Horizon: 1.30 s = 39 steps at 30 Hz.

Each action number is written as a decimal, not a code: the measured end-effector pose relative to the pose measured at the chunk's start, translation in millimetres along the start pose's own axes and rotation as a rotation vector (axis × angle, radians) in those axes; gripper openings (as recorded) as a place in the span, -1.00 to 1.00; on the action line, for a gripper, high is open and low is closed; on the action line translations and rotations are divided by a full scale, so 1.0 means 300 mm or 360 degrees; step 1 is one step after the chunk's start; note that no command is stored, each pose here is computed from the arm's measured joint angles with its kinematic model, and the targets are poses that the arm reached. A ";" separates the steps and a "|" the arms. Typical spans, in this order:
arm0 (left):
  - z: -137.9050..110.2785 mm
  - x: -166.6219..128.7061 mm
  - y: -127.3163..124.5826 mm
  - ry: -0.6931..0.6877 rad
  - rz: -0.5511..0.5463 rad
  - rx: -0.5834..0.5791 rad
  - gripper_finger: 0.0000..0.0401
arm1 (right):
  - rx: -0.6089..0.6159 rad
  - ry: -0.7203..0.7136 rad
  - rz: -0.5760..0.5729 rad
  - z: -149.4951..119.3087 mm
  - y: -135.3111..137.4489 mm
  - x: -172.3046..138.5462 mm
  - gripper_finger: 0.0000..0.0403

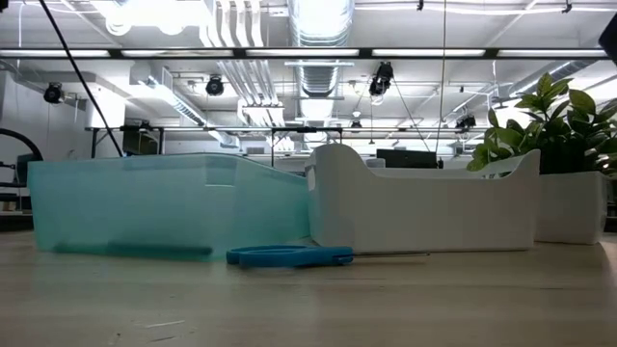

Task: Pick & Place Paint Supplies
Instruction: Put the black brow brush into the green bin

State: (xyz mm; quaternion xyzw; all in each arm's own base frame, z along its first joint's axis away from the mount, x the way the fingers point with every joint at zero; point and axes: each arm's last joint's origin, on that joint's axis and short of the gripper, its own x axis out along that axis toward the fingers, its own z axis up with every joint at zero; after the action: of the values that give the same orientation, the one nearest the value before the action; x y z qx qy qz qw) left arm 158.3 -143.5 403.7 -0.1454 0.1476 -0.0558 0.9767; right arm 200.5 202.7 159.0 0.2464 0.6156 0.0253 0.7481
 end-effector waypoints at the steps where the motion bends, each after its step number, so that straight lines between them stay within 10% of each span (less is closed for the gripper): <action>1: 0.001 0.000 0.000 -0.0003 -0.0002 -0.0003 -0.32 | -0.0004 -0.0010 0.0008 -0.006 -0.005 -0.008 -0.74; 10: 0.002 0.000 -0.001 -0.0008 -0.0004 -0.0018 -0.32 | -0.0252 -0.0094 0.0049 -0.032 -0.029 -0.005 -0.27; 39: 0.006 0.004 0.004 -0.0016 0.0008 -0.0055 -0.31 | -0.0412 -0.0058 -0.0135 -0.068 -0.040 0.143 -0.25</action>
State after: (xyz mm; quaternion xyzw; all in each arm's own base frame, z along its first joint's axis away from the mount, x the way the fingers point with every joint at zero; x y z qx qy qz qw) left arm 160.0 -142.1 404.6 -0.1622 0.1439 -0.0499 0.9749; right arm 188.8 213.8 112.8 0.1219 0.6035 0.0683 0.7851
